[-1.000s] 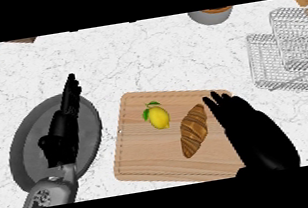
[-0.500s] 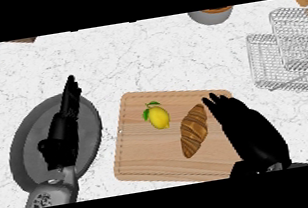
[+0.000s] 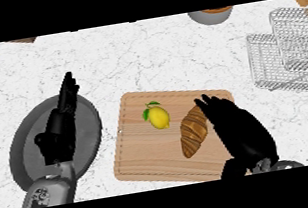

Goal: Pick the croissant from the cutting board and place it in the tiered basket

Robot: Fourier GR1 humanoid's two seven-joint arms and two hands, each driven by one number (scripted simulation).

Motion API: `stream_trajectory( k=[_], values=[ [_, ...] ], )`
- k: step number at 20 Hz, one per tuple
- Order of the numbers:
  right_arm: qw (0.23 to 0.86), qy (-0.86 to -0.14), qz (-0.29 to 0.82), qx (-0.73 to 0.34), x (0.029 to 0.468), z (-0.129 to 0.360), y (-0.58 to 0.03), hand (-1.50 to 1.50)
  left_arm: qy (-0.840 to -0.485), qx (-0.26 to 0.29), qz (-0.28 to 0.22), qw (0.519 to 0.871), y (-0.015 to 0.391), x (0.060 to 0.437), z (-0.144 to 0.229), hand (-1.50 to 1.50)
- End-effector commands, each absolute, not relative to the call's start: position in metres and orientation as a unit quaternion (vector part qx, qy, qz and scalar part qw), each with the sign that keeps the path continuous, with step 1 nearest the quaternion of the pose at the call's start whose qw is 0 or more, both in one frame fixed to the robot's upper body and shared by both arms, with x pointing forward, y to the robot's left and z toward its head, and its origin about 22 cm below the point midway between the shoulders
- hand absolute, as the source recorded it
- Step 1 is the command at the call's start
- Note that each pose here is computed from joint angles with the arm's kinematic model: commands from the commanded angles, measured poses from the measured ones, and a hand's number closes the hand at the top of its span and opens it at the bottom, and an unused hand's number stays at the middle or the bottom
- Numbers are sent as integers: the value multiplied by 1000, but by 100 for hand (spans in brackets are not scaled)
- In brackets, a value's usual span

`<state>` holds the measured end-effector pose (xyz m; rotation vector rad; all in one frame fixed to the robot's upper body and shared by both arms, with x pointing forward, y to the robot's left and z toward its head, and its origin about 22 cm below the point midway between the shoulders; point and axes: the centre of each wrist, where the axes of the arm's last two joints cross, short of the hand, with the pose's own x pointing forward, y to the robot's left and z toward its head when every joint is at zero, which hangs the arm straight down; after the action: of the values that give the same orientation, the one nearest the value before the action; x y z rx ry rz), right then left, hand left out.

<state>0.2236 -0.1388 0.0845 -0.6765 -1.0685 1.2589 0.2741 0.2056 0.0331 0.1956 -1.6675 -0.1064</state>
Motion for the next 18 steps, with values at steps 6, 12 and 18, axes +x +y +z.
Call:
stream_trajectory(
  k=[6,12,18],
  values=[
    [643,-446,550,-292,247,40,-134,-150,-739,83,-48,667,203,275,31,0],
    [643,-444,553,-289,259,45,-122,-150,-739,91,-49,666,196,271,25,0],
    [639,-457,551,-283,253,24,-133,-150,-737,82,-47,670,190,270,27,0]
  ],
)
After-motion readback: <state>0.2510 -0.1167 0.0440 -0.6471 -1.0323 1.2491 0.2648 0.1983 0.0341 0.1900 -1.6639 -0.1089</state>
